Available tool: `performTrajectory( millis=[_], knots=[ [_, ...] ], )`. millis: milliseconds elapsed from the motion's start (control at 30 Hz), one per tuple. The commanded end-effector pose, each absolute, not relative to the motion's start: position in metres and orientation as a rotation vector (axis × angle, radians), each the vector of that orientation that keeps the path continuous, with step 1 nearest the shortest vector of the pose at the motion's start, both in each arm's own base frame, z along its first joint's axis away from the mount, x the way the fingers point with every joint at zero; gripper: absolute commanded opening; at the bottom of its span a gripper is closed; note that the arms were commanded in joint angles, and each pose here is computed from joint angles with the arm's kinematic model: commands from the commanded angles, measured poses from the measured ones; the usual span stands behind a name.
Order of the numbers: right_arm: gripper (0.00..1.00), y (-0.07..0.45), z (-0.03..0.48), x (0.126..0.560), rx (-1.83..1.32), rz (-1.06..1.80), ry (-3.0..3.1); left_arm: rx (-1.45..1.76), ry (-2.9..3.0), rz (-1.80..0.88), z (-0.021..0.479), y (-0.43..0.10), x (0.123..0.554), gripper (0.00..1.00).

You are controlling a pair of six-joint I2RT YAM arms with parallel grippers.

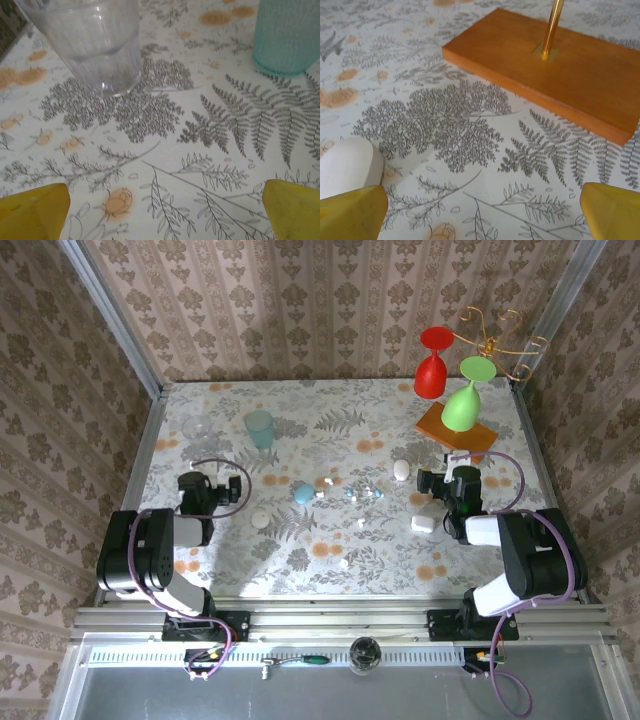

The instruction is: Insert wireless bluetooth earbuds into charging case

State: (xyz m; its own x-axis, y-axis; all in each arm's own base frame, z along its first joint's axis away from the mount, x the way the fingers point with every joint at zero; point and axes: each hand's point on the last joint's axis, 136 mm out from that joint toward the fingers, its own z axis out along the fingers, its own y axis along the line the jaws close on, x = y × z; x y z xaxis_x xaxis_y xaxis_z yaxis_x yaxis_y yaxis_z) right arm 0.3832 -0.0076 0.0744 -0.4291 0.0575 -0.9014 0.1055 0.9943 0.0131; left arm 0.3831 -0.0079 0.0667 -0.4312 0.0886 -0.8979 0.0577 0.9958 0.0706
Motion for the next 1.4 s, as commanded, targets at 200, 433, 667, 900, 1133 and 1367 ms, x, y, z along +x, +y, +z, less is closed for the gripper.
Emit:
performTrajectory(
  millis=[200, 433, 667, 900, 1133, 1367],
  knots=[
    [1.0, -0.01, 0.098, 0.4, 0.095, -0.065, 1.919, 0.128, 1.903, 0.048, 0.095, -0.007, 0.401, 1.0],
    [1.0, -0.009, 0.098, 0.4, 0.094, -0.065, 1.92, 0.13, 1.901, 0.047, 0.096, -0.007, 0.401, 1.0],
    [1.0, -0.009, 0.098, 0.4, 0.093, -0.064, 1.921, 0.13, 1.901, 0.04, 0.096, -0.008, 0.401, 1.0],
    [1.0, -0.01, 0.098, 0.399, 0.094, -0.066, 1.919, 0.156, 1.888, 0.026, 0.097, -0.011, 0.4, 1.0],
    [1.0, -0.013, 0.12, 0.394, 0.113, -0.082, 1.902, 0.25, 1.845, 0.002, 0.108, -0.029, 0.391, 1.0],
    [1.0, -0.008, 0.146, 0.374, 0.058, -0.077, 1.9, 0.364, 1.782, 0.06, 0.135, -0.051, 0.373, 1.0]
  ],
)
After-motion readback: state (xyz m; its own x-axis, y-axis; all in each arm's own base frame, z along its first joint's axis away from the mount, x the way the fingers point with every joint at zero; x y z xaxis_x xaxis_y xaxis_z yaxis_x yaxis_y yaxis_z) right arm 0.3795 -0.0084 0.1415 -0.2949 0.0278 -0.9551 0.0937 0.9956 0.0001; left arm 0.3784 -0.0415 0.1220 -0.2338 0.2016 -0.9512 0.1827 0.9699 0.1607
